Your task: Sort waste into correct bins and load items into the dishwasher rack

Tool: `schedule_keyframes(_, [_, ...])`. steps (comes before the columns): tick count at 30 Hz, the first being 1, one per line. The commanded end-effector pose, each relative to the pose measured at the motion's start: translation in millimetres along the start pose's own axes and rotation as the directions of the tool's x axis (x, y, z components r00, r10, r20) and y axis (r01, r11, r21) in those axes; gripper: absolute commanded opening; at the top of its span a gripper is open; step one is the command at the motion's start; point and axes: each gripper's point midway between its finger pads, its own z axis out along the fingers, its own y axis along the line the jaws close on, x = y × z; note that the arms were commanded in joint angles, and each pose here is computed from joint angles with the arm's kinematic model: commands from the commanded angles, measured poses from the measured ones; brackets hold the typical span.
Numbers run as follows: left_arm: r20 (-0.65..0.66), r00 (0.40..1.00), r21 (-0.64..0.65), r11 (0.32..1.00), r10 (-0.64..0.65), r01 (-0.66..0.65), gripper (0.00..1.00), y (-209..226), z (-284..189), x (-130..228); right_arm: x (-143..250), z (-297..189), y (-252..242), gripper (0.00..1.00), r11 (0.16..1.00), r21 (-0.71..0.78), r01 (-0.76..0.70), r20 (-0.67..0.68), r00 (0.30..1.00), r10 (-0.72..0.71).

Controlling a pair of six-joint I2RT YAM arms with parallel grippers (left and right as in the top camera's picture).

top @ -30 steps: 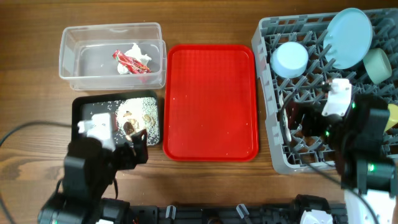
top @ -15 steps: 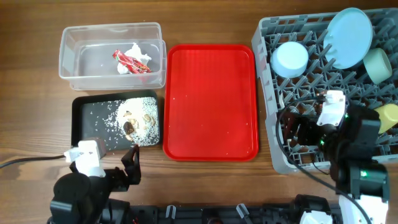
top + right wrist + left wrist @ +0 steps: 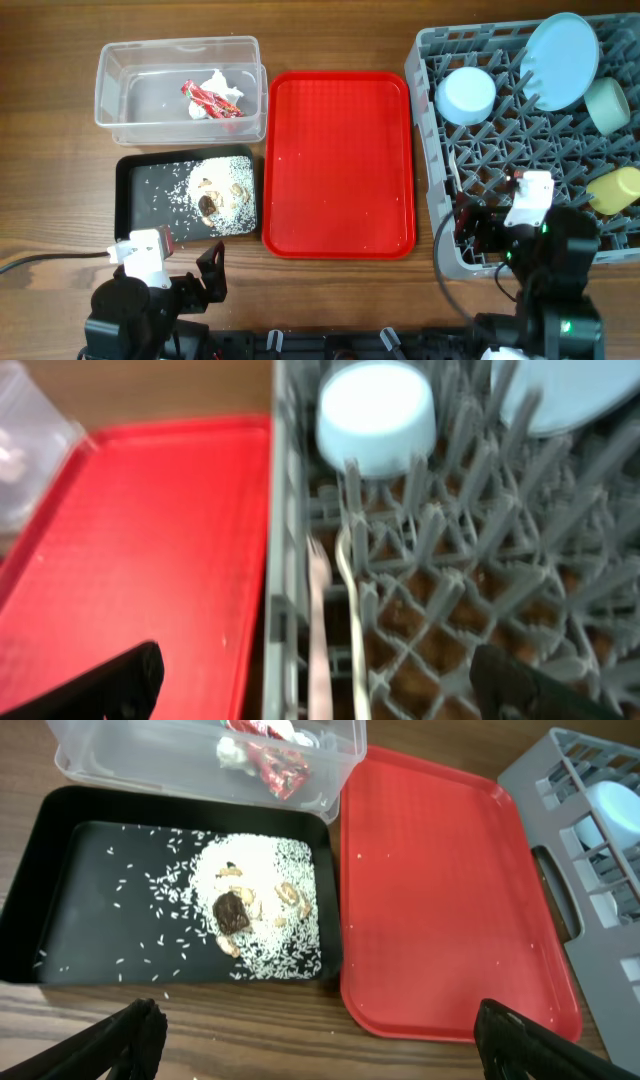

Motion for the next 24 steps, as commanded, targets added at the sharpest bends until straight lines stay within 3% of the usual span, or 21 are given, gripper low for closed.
schedule_keyframes(1, [0.006,1.000,-0.006,1.000,0.021,-0.021,1.00,1.4,0.4,0.2,-18.1,-11.5,12.5,1.00,0.997,-0.043,0.065,0.267,0.962,-0.051])
schedule_keyframes(6, [0.006,1.000,-0.006,1.000,0.021,-0.021,1.00,1.4,0.4,0.2,-58.3,-33.0,21.3,1.00,0.988,-0.029,0.151,0.601,0.792,-0.104])
schedule_keyframes(10, [0.006,1.000,-0.006,1.000,0.021,-0.021,1.00,1.4,0.3,0.2,-64.3,-37.9,20.8,1.00,0.985,-0.001,0.175,0.734,0.669,-0.118])
schedule_keyframes(12, [0.006,1.000,-0.006,1.000,0.021,-0.021,1.00,1.4,0.4,0.2,-53.4,-26.9,20.7,1.00,0.983,-0.012,0.181,0.730,0.674,-0.115])
schedule_keyframes(14, [0.006,1.000,-0.006,1.000,0.021,-0.021,1.00,1.4,0.4,0.2,-42.0,-15.2,18.2,1.00,0.985,-0.019,0.171,0.681,0.723,-0.113])
schedule_keyframes(17, [0.006,1.000,-0.006,1.000,0.021,-0.021,1.00,1.5,0.4,0.2,-1.7,15.7,11.2,1.00,0.991,-0.040,0.131,0.514,0.853,-0.092])
schedule_keyframes(24, [0.006,1.000,-0.006,1.000,0.021,-0.021,1.00,1.4,0.3,0.2,-4.8,13.8,11.0,1.00,0.991,-0.036,0.130,0.527,0.845,-0.092])
